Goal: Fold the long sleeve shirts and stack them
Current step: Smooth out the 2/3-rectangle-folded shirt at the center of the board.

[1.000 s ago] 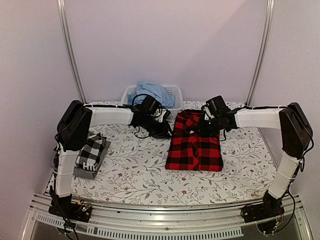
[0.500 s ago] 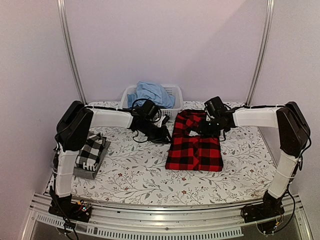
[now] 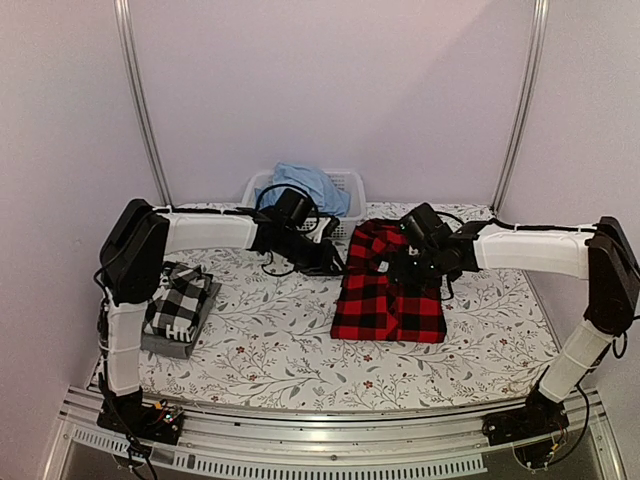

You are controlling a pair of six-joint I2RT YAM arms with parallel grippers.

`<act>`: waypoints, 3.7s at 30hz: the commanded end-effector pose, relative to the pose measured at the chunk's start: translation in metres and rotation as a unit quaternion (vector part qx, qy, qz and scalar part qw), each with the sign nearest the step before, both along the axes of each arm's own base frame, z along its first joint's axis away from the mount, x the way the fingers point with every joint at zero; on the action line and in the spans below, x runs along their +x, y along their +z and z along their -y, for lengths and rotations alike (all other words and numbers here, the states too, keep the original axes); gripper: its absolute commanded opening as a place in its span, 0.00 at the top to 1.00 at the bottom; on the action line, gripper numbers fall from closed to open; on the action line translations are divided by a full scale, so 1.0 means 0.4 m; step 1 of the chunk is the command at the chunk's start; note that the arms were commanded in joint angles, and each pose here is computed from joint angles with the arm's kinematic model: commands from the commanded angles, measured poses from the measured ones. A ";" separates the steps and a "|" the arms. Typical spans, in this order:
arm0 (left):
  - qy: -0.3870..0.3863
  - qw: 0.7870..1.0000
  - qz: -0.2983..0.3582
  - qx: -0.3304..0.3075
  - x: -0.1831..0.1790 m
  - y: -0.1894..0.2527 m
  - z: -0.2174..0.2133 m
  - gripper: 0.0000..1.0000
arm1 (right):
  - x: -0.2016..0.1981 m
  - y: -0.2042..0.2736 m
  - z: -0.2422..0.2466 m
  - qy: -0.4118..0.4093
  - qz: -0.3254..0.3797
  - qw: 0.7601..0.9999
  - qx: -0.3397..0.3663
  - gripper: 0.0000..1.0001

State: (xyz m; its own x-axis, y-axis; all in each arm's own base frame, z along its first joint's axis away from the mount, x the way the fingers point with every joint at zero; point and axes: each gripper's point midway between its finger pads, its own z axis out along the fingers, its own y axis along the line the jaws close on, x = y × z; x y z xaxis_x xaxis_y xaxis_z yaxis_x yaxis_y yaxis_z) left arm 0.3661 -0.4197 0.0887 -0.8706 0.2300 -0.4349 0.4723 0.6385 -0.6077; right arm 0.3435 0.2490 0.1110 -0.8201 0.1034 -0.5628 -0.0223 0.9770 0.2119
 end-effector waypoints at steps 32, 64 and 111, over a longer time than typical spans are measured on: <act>-0.026 1.000 0.008 0.004 -0.065 0.038 0.020 0.77 | 0.109 -0.099 0.110 -0.025 -0.029 0.997 0.064 0.17; -0.142 0.988 -0.058 -0.032 -0.302 -0.145 0.373 0.77 | -0.086 -0.017 0.119 0.008 -0.018 0.997 0.079 0.10; -0.044 0.997 -0.056 0.043 -0.265 -0.094 -0.086 0.77 | -0.329 -0.201 0.154 -0.037 -0.128 0.979 0.154 0.52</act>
